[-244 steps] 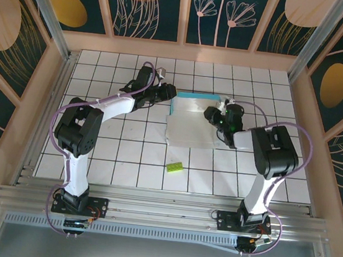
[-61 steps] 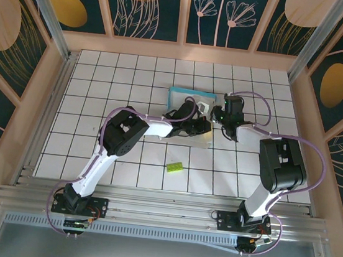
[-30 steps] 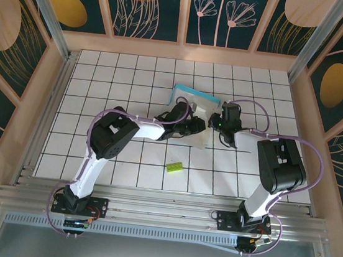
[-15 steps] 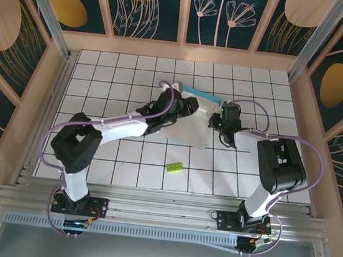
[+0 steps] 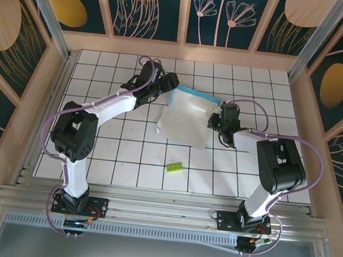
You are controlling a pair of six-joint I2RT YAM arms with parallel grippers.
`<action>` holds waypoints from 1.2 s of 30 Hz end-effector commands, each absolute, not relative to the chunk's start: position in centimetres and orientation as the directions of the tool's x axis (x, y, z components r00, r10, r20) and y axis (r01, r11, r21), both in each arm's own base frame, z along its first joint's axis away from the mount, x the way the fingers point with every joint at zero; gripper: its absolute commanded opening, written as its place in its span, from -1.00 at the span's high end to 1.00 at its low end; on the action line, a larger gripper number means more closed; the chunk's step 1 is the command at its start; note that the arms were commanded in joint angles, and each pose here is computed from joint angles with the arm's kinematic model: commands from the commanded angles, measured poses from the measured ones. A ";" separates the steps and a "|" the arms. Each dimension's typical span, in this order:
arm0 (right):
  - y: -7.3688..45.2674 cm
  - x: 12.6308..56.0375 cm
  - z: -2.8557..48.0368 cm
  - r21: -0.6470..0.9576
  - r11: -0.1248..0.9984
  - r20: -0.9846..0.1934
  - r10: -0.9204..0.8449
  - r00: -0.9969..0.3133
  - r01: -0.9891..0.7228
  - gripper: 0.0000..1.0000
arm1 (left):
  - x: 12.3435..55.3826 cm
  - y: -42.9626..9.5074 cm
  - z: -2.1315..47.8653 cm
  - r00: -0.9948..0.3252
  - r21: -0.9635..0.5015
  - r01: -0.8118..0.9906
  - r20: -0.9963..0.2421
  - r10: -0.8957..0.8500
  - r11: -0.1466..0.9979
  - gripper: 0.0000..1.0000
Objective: Fold the paper box
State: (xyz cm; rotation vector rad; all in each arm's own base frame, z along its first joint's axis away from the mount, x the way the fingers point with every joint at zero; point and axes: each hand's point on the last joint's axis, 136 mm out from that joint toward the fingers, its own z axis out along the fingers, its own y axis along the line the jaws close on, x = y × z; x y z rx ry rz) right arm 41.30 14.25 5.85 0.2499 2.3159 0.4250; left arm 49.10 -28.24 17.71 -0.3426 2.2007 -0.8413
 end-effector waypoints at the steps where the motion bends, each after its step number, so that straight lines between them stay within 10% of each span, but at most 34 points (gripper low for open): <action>1: 14.5 41.5 5.7 0.350 0.936 -0.660 0.280 -0.697 0.045 0.67 | 48.8 -30.3 17.5 -0.742 -0.682 0.081 -0.528 -0.412 0.727 -0.22; 8: 15.1 41.6 6.3 0.364 0.931 -0.660 0.282 -0.696 0.032 0.66 | 48.8 -31.1 15.6 -0.773 -0.704 0.066 -0.485 -0.410 0.707 0.30; 21: 17.7 43.4 7.1 0.478 0.878 -0.627 0.365 -0.688 0.030 0.60 | 48.4 -31.1 15.9 -0.771 -0.723 0.067 -0.475 -0.424 0.687 0.35; 36: 17.6 40.9 8.7 0.435 0.894 -0.688 0.253 -0.680 -0.107 -0.02 | 48.7 -30.4 15.2 -0.761 -0.710 0.051 -0.483 -0.433 0.702 0.35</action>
